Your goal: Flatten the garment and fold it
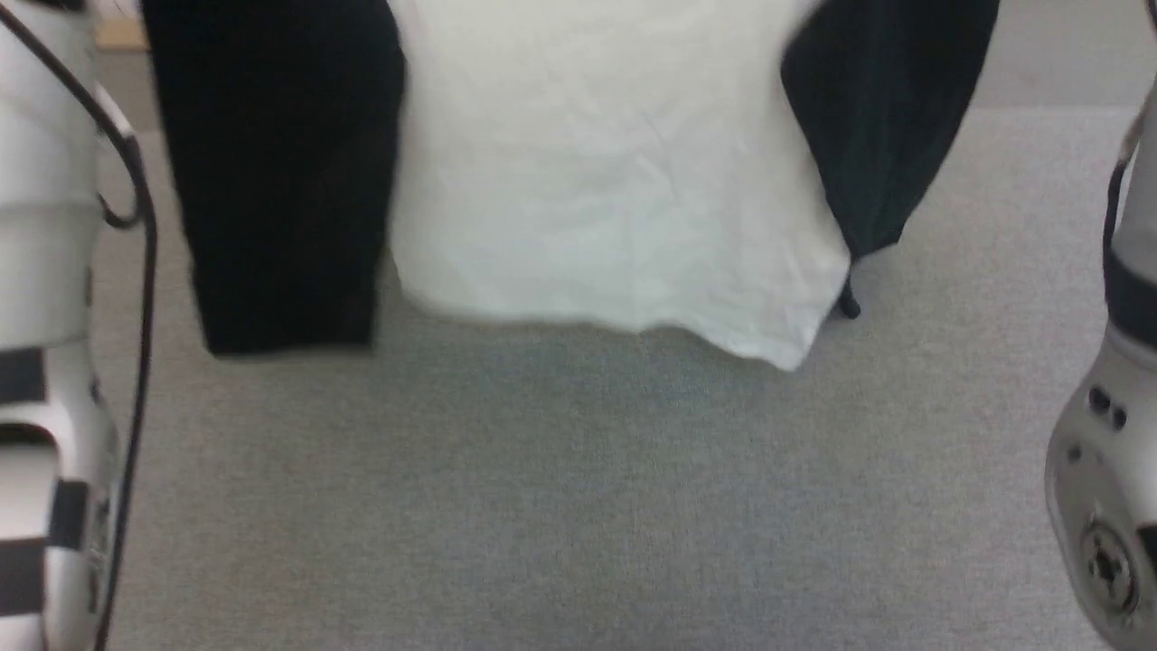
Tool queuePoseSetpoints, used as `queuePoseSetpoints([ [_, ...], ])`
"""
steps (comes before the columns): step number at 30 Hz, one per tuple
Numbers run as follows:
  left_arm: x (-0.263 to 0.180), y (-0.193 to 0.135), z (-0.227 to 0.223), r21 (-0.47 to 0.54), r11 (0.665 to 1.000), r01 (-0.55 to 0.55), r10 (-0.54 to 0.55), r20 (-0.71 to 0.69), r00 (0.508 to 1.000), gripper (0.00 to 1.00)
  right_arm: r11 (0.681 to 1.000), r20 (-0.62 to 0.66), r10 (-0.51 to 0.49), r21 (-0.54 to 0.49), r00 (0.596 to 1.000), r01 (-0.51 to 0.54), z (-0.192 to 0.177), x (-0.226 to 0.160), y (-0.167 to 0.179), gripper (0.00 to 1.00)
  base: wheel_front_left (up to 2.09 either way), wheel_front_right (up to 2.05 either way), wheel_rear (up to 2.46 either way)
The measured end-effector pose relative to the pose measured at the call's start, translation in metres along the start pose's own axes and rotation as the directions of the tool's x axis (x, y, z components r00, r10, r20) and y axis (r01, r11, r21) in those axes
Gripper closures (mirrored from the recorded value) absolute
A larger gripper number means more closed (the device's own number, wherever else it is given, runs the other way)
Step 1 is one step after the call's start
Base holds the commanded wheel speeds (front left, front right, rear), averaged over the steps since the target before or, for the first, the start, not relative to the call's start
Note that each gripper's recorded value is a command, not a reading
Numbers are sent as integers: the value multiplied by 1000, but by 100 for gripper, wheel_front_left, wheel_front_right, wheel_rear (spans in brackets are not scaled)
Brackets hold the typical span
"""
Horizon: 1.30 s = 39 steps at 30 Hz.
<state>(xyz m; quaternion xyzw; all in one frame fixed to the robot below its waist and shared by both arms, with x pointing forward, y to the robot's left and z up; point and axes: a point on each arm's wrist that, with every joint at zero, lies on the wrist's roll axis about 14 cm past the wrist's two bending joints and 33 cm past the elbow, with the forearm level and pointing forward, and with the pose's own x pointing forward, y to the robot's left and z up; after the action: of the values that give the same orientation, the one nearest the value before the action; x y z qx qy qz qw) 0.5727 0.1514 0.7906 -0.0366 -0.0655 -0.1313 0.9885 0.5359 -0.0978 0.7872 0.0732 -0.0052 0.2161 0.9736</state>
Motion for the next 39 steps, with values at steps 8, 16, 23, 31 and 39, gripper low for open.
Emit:
queuePoseSetpoints([
  [8,64,29,-18,52,996,-69,65,77,995,100,989,117,-93,-107,989,106,10,70,-36,100,0,0,0],
  [16,107,43,-54,19,997,-71,68,143,987,100,985,195,-125,-90,973,145,-5,116,-69,100,0,0,0],
  [23,122,58,-134,-37,996,-76,76,21,997,100,992,102,-114,-37,988,118,-68,145,-81,100,0,0,0],
  [31,88,51,-219,-133,988,-76,56,-151,987,100,993,-57,-113,22,992,114,-157,125,-83,100,0,0,0],
  [39,1,20,-274,-243,966,-84,15,-273,962,100,982,-144,-85,158,986,107,-219,46,-67,100,0,0,0],
])
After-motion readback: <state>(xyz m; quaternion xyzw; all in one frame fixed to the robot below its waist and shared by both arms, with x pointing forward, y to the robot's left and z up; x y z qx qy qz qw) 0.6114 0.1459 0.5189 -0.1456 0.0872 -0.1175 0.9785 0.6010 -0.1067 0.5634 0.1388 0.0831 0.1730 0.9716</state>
